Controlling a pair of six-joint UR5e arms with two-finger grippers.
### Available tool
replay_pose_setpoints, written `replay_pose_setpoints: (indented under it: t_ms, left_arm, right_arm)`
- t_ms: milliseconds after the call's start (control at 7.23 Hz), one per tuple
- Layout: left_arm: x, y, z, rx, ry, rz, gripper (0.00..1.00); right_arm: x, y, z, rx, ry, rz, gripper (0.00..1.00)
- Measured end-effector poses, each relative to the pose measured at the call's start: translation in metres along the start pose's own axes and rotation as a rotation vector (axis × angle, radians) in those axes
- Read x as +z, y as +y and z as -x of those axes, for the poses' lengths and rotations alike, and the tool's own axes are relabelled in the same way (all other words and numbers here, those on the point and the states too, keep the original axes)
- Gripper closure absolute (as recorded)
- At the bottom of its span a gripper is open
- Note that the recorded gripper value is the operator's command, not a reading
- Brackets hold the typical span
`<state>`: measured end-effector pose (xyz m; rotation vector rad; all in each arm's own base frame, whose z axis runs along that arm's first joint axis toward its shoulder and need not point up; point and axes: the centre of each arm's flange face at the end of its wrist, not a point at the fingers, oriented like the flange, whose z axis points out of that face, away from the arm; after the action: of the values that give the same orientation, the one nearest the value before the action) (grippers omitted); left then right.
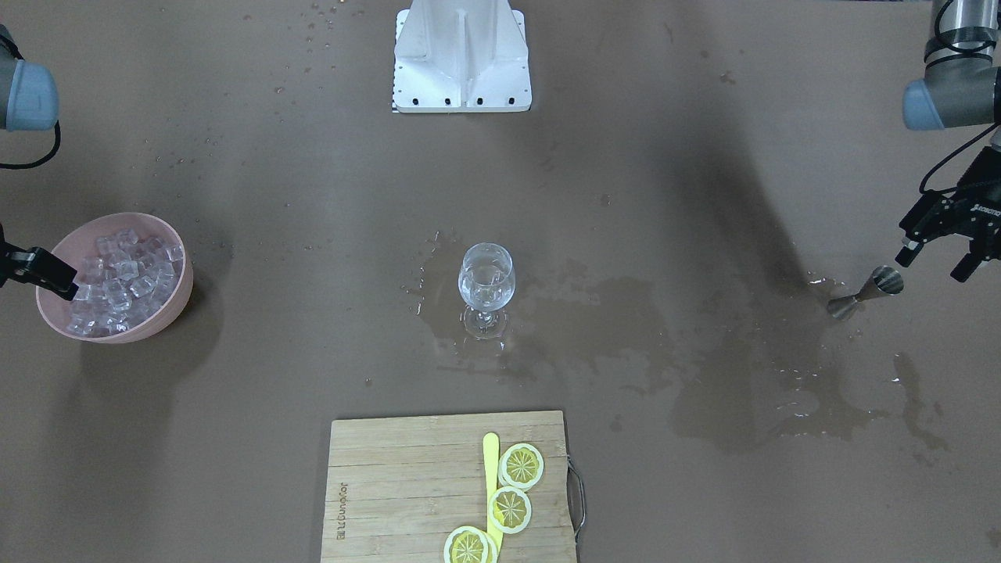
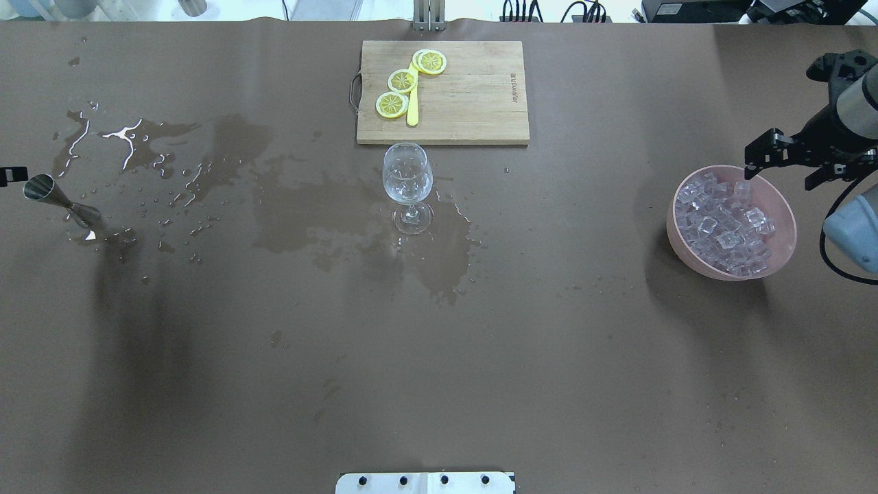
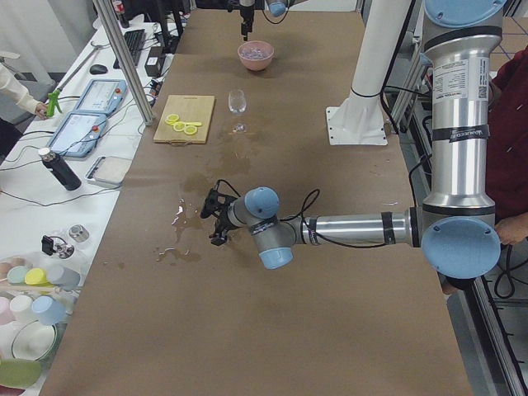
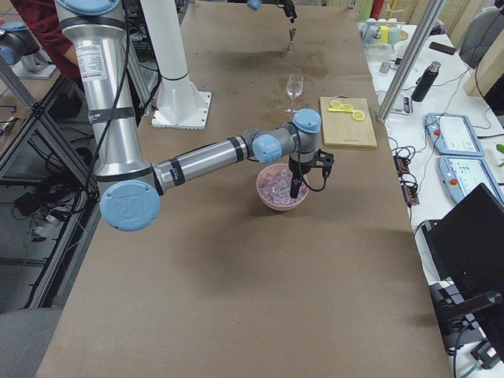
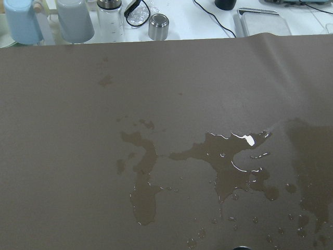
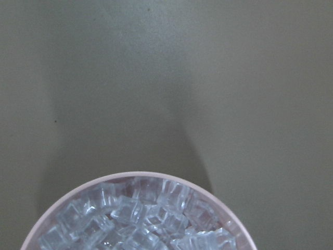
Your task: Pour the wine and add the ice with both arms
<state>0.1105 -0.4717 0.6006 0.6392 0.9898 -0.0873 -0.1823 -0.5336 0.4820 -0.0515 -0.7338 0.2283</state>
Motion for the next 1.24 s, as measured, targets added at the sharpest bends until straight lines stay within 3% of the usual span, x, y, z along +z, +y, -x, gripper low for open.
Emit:
replay_pose_setpoints:
  t_ms: [415, 691, 1244]
  left_arm:
    - [0.027, 0.014, -0.021, 0.000, -0.019, -0.015, 0.02]
    - [0.039, 0.027, -0.008, 0.007, -0.024, -0.021, 0.02]
    - [0.054, 0.027, 0.004, 0.010, -0.029, -0.052, 0.02]
  right_arm:
    - [0.017, 0.027, 0.014, 0.020, 0.010, 0.021, 0.03]
    - [0.024, 0.048, 0.012, 0.021, 0.016, 0.042, 0.12]
    - [0.043, 0.066, 0.020, 0.012, 0.043, 0.066, 0.17]
